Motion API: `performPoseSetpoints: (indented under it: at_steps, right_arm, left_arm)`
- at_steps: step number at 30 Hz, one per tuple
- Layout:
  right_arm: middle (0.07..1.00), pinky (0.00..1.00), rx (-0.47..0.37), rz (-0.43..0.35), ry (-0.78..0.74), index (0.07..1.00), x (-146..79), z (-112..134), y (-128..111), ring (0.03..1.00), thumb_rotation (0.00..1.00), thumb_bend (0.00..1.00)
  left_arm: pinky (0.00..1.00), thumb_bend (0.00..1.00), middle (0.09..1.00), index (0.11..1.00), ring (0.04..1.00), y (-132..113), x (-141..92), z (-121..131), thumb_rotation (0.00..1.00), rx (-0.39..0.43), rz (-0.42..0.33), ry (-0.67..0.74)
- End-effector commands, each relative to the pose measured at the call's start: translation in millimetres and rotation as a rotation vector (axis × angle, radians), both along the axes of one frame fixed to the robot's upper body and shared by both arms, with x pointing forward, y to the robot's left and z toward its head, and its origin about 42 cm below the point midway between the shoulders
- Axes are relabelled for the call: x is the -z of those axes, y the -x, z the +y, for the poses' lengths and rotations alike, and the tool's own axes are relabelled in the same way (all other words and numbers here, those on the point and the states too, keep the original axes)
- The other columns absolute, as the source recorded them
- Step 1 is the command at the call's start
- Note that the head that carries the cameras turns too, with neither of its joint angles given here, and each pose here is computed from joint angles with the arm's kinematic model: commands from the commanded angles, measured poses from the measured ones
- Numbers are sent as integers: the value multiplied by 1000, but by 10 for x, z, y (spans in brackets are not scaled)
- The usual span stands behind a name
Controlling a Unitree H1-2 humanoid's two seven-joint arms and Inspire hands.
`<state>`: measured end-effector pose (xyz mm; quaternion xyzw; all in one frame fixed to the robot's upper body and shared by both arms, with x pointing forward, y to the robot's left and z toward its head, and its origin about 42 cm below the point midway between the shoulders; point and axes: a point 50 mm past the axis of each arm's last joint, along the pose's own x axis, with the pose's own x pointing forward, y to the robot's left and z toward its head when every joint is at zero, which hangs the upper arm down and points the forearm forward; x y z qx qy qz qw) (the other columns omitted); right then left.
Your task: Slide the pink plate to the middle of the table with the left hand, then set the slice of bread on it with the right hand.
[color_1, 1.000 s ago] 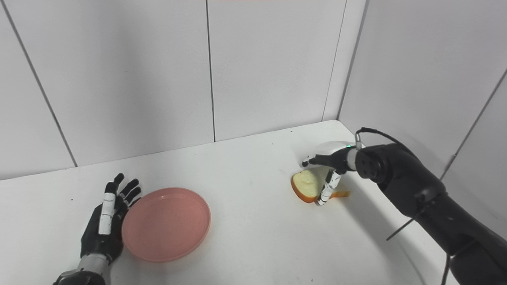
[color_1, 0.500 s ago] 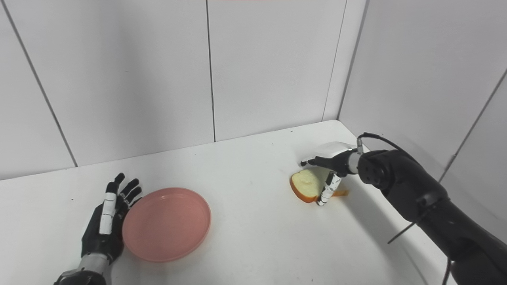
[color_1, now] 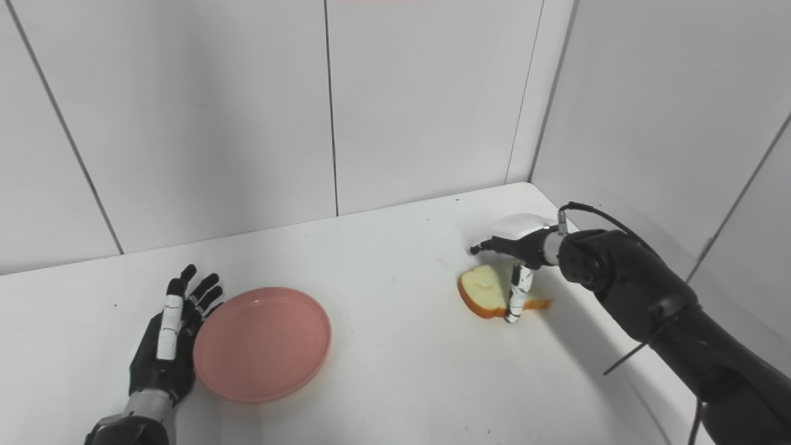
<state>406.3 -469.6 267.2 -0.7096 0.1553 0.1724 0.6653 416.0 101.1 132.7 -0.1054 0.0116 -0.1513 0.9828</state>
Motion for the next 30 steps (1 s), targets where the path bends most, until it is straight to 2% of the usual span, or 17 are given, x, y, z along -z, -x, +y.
performPoseSetpoints:
  at_steps: [1,2,3,9,21,30]
  right_arm:
    - [535,421,43,33,29,661,-14,-77,48,478,11,691]
    - [513,418,40,32,31,627,-7,-83,45,470,7,639]
    - [491,418,40,28,31,544,2,-87,43,446,1,553]
    - [514,424,42,23,28,475,35,-110,64,447,0,520]
    - [507,417,14,9,51,483,-18,-39,70,445,0,520]
    - [481,330,-142,-147,39,521,-491,228,67,408,0,517]
  left_arm:
    - [894,911,899,962,921,-2,28,-7,832,2,31,8]
    - [896,911,900,963,922,-1,26,-8,832,3,31,7]
    - [896,916,901,963,922,-1,25,-10,834,2,31,5]
    - [901,917,904,967,918,4,11,-17,830,4,36,10]
    - [895,916,901,966,912,8,6,-35,843,2,34,2]
    - [899,926,905,971,915,11,16,-73,845,5,39,4]
